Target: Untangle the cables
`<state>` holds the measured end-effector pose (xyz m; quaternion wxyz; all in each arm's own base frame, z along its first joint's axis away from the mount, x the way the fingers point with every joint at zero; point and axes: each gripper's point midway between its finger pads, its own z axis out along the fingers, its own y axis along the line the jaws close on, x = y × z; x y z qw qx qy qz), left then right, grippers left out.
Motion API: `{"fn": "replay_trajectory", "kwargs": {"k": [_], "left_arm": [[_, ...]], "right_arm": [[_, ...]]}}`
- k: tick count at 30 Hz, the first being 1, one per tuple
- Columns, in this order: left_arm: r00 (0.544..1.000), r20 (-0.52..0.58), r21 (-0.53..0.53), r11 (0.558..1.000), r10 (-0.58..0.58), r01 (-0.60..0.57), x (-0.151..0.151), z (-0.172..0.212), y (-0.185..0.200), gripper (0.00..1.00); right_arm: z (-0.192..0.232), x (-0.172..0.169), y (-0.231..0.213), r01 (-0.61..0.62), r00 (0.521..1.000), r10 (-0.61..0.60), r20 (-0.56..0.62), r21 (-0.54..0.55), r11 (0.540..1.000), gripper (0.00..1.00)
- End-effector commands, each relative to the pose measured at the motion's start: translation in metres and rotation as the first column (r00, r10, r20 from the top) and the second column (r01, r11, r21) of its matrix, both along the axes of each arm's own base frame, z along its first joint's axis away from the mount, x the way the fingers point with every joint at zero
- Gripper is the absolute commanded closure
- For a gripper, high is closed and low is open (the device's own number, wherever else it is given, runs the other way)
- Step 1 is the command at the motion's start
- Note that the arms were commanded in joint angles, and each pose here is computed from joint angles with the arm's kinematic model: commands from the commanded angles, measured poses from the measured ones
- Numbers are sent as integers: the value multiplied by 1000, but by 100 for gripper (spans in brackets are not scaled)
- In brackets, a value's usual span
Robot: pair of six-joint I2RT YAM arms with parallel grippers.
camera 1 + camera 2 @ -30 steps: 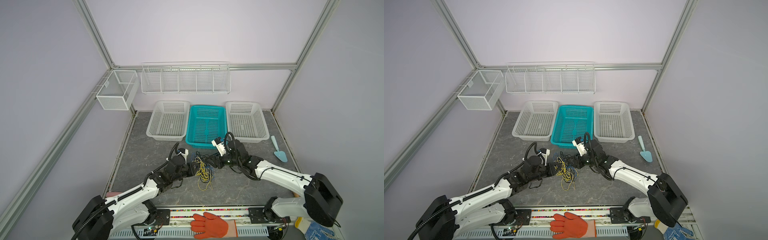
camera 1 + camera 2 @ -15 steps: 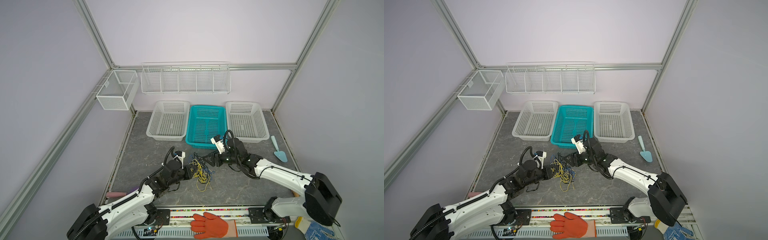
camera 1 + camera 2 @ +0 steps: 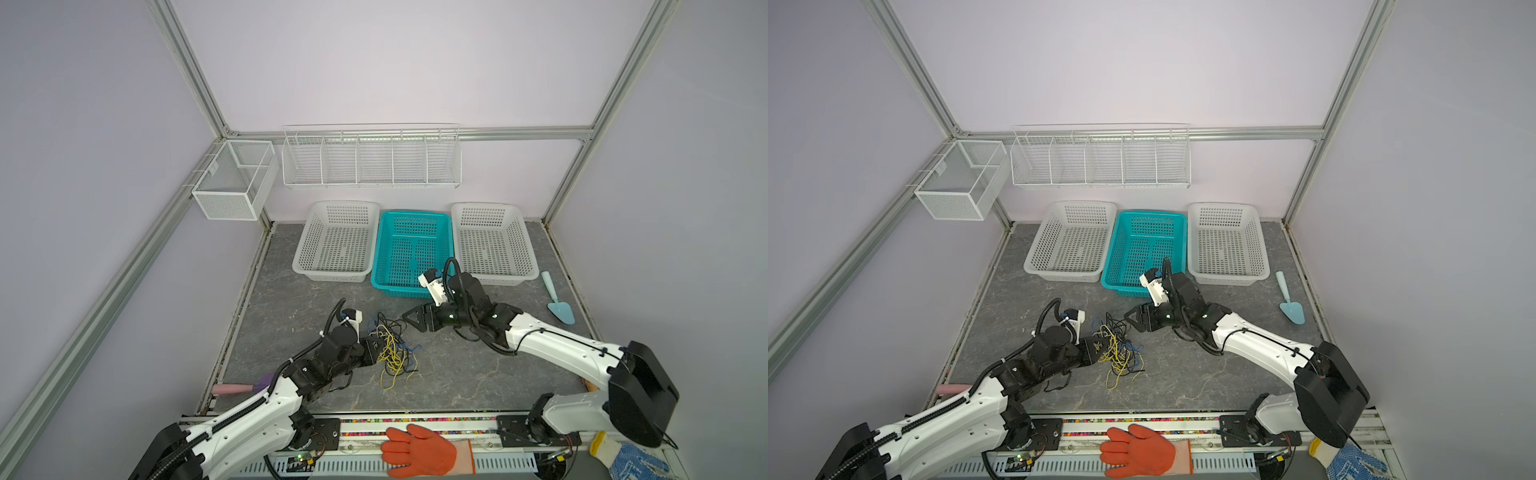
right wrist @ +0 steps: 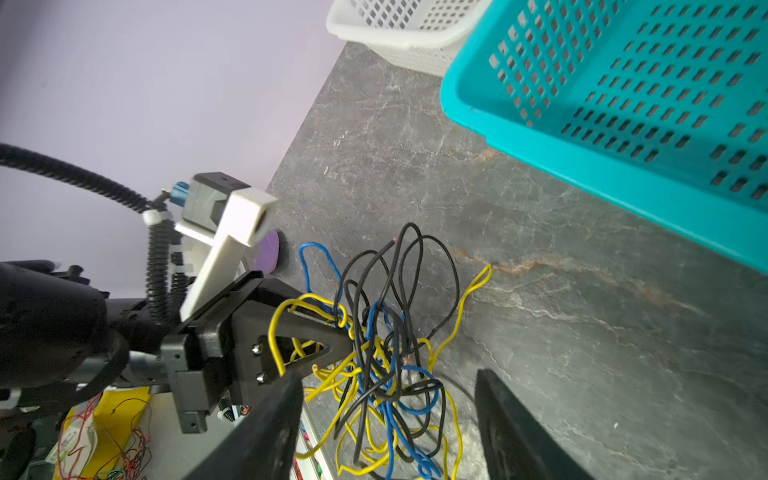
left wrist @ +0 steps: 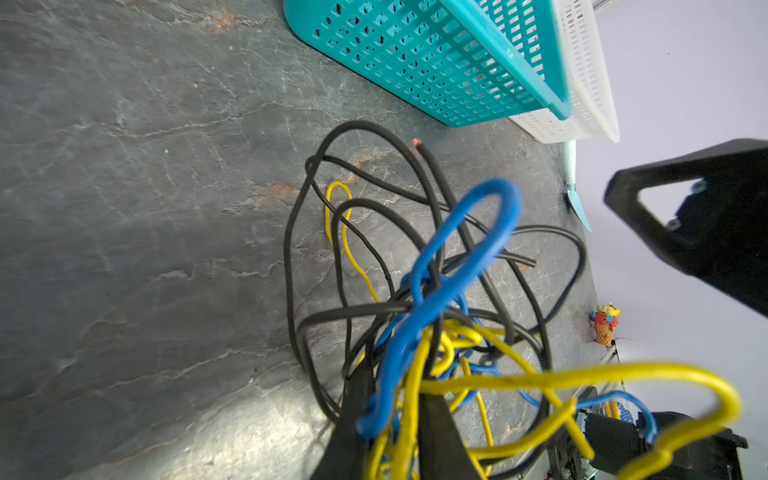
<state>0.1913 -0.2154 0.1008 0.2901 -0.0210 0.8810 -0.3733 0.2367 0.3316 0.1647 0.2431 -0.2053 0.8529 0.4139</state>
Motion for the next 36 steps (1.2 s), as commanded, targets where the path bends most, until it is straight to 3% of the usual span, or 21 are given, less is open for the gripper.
{"fn": "replay_trajectory", "kwargs": {"k": [1, 3, 11, 15, 24, 30, 36], "left_arm": [[1000, 21, -15, 1000, -2, 2, 2, 4, -1, 100], [1000, 20, -16, 1000, -3, 3, 1, 4, -1, 100], [999, 32, -22, 1000, 1, -1, 0, 9, 2, 100], [999, 35, -23, 1000, 5, -4, -1, 9, 4, 100], [1000, 28, -12, 1000, 8, -8, -1, 6, 5, 100], [1000, 11, 14, 1000, 25, -25, 0, -3, 8, 100], [1000, -8, 34, 999, 25, -25, 1, -12, 7, 100]], "right_arm": [[10, -11, 23, -81, 996, 83, -26, 53, 995, 39], [10, -15, 29, -97, 995, 98, -18, 50, 994, 41], [-11, -11, 34, -90, 994, 90, -55, 6, 996, 64], [-14, -9, 33, -80, 995, 80, -56, -1, 997, 67], [-1, -3, 24, -34, 999, 34, 2, -28, 999, 93], [28, 6, -1, 38, 992, -27, 120, -96, 995, 93], [73, 8, -22, 91, 970, -71, 234, -78, 993, 93]]}}
